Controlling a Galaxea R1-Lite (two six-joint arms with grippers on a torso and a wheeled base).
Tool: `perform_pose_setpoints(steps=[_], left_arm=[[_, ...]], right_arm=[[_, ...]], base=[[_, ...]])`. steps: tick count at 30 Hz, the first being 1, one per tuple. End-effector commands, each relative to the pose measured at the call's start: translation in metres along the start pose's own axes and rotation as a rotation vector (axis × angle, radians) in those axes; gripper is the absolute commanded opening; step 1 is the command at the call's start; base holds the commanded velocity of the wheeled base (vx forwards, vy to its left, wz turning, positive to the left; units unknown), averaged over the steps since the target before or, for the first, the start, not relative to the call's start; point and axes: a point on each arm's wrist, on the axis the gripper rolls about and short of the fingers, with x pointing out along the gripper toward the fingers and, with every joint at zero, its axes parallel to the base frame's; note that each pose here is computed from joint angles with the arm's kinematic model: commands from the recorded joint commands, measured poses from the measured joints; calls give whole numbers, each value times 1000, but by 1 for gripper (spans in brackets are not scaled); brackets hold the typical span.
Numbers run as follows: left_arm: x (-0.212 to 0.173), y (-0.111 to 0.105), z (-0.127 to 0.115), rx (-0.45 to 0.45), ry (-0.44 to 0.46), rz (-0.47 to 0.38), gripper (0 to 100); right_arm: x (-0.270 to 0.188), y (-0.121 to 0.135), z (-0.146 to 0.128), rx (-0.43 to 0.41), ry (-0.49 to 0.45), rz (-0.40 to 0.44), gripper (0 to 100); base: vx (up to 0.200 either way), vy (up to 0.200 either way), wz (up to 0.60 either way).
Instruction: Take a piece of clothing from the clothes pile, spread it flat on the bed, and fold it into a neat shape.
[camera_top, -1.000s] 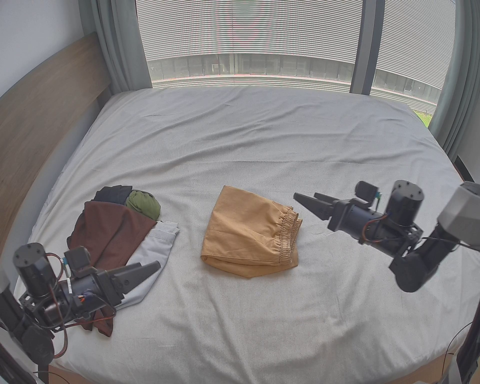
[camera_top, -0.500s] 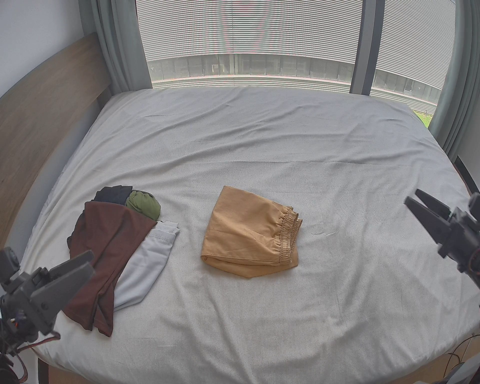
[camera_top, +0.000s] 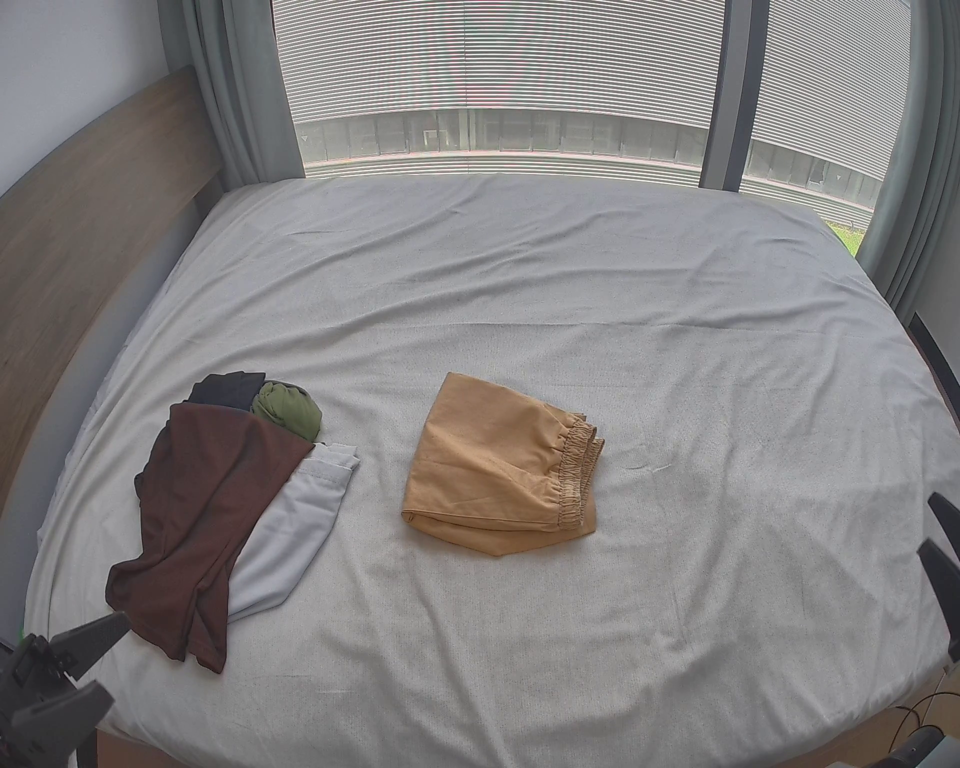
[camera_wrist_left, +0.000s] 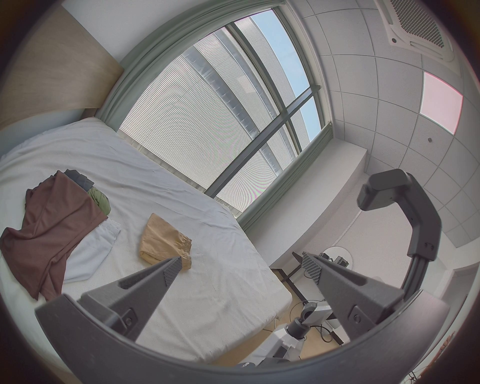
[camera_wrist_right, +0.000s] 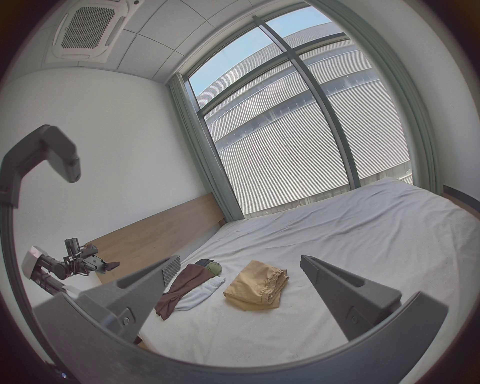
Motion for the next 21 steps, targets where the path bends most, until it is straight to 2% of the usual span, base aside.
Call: perform_pose_setpoints(steps=[1, 11, 15, 17, 19, 20, 21], left_arm=[[-38, -24, -10, 84, -99, -77, 100], [-51, -25, -23, 107, -121, -76, 100], [-50, -23, -24, 165, -129, -53, 100], [-49, -20, -27, 207, -126, -31, 100], [-47, -15, -33, 266, -117, 25, 100], [-47, -14, -34, 276, -115, 33, 100], [-46, -9, -38, 313, -115, 92, 100]], right_arm=[[-50, 20, -19, -91, -122, -11, 100], [-73, 23, -48, -84, -101, -18, 100], [-73, 21, -50, -108, -91, -56, 100], [-73, 19, -52, -136, -87, -128, 100], [-73, 15, -58, -190, -39, -240, 100], [-74, 14, -59, -195, -30, -260, 100], [-75, 9, -67, -201, 27, -390, 100]], base=[[0, 0, 0], [0, 0, 0], [0, 0, 0], [0, 0, 0], [0, 0, 0], [0, 0, 0], [0, 0, 0]])
